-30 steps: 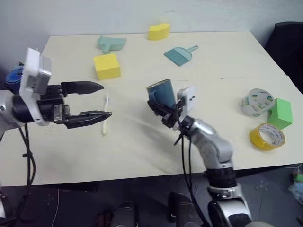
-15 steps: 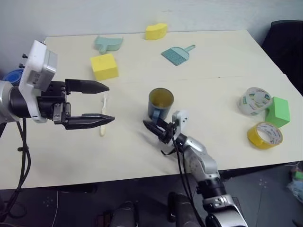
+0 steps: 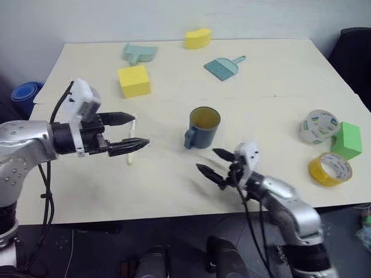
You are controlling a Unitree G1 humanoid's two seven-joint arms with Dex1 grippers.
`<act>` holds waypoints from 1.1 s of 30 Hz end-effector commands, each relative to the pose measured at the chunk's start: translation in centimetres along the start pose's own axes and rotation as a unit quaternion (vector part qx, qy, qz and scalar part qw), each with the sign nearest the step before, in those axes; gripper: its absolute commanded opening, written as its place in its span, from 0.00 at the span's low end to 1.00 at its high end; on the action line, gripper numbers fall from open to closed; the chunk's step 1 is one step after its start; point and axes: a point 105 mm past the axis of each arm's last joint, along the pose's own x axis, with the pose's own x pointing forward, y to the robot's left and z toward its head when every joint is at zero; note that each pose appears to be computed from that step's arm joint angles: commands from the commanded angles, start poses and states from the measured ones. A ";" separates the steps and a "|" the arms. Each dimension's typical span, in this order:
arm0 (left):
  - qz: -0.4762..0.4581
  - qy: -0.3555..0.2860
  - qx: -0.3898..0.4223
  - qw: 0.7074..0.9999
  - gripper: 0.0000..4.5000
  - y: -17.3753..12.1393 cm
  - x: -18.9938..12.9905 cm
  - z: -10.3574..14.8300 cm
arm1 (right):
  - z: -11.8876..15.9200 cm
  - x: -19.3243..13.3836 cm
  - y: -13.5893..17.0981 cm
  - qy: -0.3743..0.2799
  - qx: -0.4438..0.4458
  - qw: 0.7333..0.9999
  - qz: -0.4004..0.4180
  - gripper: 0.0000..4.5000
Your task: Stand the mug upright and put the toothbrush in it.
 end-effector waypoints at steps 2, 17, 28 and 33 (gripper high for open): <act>0.192 0.058 -0.069 0.977 1.00 3.9 1.2 -2.1 | 6.5 -4.7 1.7 -0.002 -0.070 0.996 0.051 1.00; 0.244 0.125 -0.216 0.937 1.00 5.5 9.9 -4.4 | 14.8 -6.4 2.7 -0.013 -0.171 0.981 0.087 1.00; 0.202 0.155 -0.267 0.929 0.72 4.4 12.4 -6.1 | 15.2 -5.8 3.4 -0.020 -0.184 0.979 0.090 1.00; 0.210 0.160 -0.283 0.922 0.36 4.6 12.1 -6.1 | 15.1 -5.7 2.8 -0.020 -0.183 0.980 0.077 1.00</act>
